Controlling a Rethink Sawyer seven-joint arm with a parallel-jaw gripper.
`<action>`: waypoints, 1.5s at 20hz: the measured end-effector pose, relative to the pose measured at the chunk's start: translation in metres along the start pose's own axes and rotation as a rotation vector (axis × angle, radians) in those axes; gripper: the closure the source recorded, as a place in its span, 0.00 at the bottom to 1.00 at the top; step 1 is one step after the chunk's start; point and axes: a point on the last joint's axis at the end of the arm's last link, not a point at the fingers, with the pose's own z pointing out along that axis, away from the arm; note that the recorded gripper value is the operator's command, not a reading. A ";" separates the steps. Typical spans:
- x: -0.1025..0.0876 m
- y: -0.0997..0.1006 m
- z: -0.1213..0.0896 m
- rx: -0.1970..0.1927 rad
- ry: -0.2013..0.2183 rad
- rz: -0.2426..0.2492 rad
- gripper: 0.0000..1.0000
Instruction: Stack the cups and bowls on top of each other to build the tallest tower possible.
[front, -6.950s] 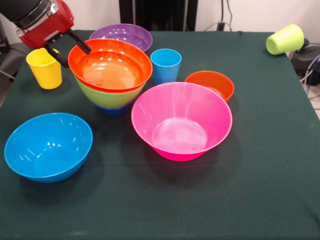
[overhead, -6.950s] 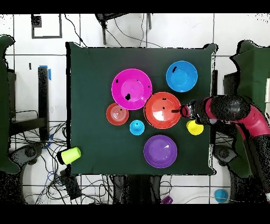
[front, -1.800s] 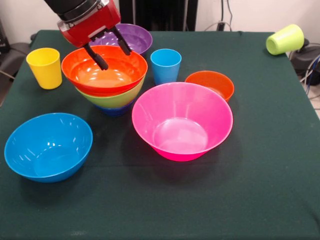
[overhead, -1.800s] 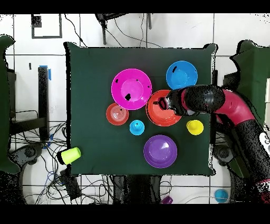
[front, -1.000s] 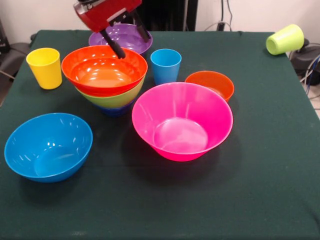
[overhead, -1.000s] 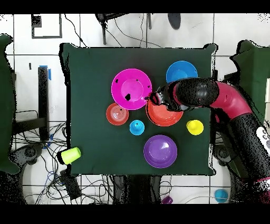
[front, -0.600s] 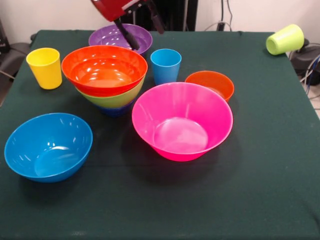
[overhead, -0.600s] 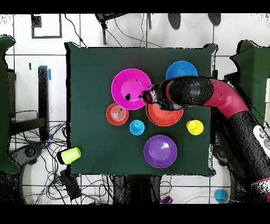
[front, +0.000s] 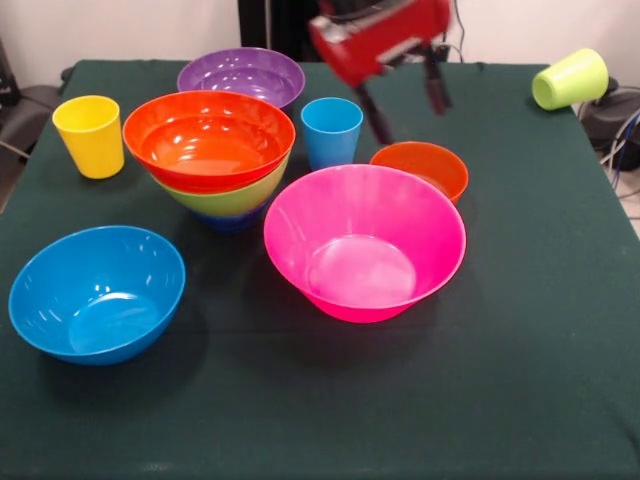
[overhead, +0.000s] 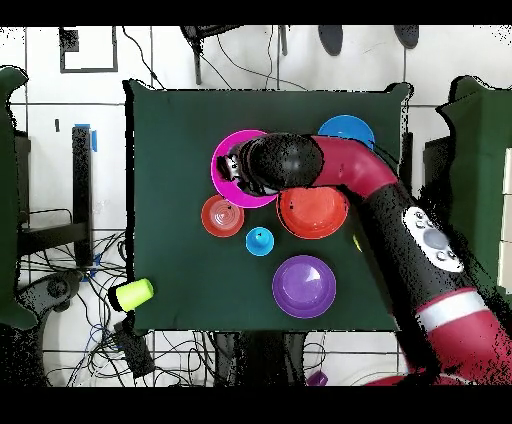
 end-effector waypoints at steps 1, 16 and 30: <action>-0.002 0.008 0.007 -0.002 0.000 -0.004 0.00; -0.009 0.046 0.051 0.006 0.030 -0.035 0.00; -0.021 0.022 0.046 0.060 -0.001 0.026 0.00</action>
